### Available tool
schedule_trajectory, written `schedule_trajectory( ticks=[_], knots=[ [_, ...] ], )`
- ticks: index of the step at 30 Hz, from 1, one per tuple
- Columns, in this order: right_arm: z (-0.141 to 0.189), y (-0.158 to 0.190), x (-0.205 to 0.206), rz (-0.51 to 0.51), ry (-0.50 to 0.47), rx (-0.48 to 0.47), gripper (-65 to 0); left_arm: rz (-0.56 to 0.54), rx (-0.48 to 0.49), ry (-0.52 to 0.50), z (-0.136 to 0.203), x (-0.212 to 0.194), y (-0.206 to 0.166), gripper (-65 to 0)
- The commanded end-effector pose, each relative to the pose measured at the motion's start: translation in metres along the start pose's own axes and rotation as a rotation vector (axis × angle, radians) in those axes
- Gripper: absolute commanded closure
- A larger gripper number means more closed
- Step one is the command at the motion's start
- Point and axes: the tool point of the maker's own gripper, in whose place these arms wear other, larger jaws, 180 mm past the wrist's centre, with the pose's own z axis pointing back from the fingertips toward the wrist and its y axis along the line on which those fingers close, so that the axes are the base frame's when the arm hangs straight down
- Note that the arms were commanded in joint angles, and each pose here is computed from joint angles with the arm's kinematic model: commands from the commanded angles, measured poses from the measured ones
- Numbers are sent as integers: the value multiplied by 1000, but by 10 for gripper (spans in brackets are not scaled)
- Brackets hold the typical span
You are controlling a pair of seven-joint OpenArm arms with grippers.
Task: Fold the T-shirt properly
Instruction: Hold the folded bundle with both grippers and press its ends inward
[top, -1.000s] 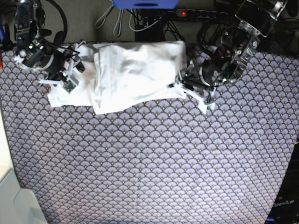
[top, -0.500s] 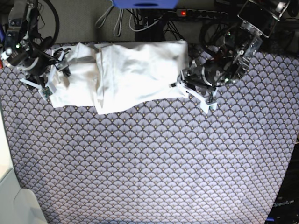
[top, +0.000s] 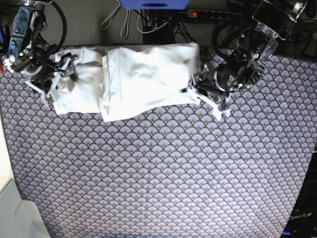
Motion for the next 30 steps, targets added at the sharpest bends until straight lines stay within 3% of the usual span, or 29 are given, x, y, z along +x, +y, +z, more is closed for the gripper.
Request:
schedule_trajectory(
  ticks=[1, 10, 17, 21, 30],
  knots=[
    [5, -14, 6, 4, -16, -36, -459, -1, 50, -39, 4, 12, 12, -3],
    [0, -19, 13, -20, -63, -35, -458, -1, 50, -39, 4, 12, 12, -3],
    [-12, -19, -6, -65, -16, -10, -458, -1, 53, -39, 4, 12, 13, -3],
    [-12, -19, 2, -69, -75, -9, -458, 1, 54, -39, 3, 13, 14, -3],
    [-17, -7, -10, -86, -53, 18, -458, 1, 55, -39, 3, 12, 14, -3]
  ],
)
